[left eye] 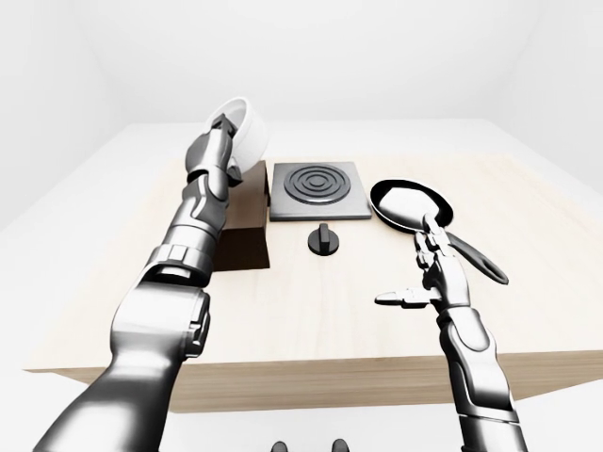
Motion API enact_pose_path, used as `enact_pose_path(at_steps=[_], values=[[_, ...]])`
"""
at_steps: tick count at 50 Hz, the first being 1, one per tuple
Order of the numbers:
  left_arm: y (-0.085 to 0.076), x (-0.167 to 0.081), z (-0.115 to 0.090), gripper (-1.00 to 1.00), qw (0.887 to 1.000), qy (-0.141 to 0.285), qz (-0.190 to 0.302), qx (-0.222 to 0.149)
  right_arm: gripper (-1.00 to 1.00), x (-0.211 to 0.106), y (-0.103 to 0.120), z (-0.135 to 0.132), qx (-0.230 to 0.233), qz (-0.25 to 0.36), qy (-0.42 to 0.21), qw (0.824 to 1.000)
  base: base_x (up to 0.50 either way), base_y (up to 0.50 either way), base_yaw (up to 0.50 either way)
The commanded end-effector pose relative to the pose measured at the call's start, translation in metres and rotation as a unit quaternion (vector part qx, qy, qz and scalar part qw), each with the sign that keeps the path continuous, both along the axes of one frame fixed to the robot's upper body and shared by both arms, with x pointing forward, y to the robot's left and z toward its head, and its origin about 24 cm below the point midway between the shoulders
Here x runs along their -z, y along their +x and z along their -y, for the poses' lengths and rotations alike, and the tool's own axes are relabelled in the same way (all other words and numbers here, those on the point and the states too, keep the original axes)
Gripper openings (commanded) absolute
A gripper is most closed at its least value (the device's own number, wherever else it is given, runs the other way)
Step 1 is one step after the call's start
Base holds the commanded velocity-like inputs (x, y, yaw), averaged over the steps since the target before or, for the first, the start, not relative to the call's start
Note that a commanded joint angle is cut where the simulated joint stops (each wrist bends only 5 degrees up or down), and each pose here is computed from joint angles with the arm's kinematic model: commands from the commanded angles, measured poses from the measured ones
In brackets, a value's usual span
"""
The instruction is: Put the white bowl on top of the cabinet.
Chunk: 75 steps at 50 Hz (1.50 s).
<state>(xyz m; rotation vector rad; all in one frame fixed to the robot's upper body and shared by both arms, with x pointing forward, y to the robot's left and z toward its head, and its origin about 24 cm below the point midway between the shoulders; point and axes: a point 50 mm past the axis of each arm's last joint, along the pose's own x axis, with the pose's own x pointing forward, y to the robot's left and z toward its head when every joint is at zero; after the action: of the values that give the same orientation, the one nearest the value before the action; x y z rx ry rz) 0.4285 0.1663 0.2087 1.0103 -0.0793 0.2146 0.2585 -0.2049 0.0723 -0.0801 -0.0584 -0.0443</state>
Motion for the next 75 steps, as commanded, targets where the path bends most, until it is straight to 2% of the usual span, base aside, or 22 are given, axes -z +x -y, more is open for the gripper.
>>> enact_pose_path(at_steps=[1, 9, 11, 12, 17, 39, 75], values=[[-0.002, -0.006, -0.016, -1.00, 0.998, 0.012, 0.045, -0.050, 1.00, 0.000, 0.000, 0.000, 0.000, -0.001, -0.001, 1.000, 0.00, 0.00, 0.00], [-0.003, -0.007, -0.027, -1.00, 0.995, 0.027, 0.054, -0.076, 1.00, 0.001, -0.001, -0.001, -0.001, -0.001, -0.002, 1.000, 0.00, 0.00, 0.00], [-0.004, -0.008, -0.029, -1.00, 0.992, 0.048, 0.071, -0.089, 1.00, 0.000, -0.001, -0.001, -0.001, 0.000, -0.002, 1.000, 0.00, 0.00, 0.00], [-0.004, -0.006, -0.030, -1.00, 0.993, 0.043, 0.065, -0.089, 1.00, 0.001, -0.001, -0.001, 0.000, -0.002, -0.002, 1.000, 0.00, 0.00, 0.00], [-0.005, -0.005, -0.032, -1.00, 0.988, 0.072, 0.084, -0.104, 1.00, 0.000, -0.001, -0.001, -0.001, 0.000, -0.002, 1.000, 0.00, 0.00, 0.00], [-0.008, 0.024, -0.026, -1.00, 0.988, 0.095, 0.063, -0.105, 1.00, 0.005, 0.002, -0.001, 0.000, -0.010, -0.002, 1.000, 0.00, 0.00, 0.00], [-0.012, 0.046, -0.020, -1.00, 0.989, 0.104, 0.041, -0.100, 1.00, 0.004, 0.001, -0.001, 0.000, -0.009, -0.003, 1.000, 0.00, 0.00, 0.00]])
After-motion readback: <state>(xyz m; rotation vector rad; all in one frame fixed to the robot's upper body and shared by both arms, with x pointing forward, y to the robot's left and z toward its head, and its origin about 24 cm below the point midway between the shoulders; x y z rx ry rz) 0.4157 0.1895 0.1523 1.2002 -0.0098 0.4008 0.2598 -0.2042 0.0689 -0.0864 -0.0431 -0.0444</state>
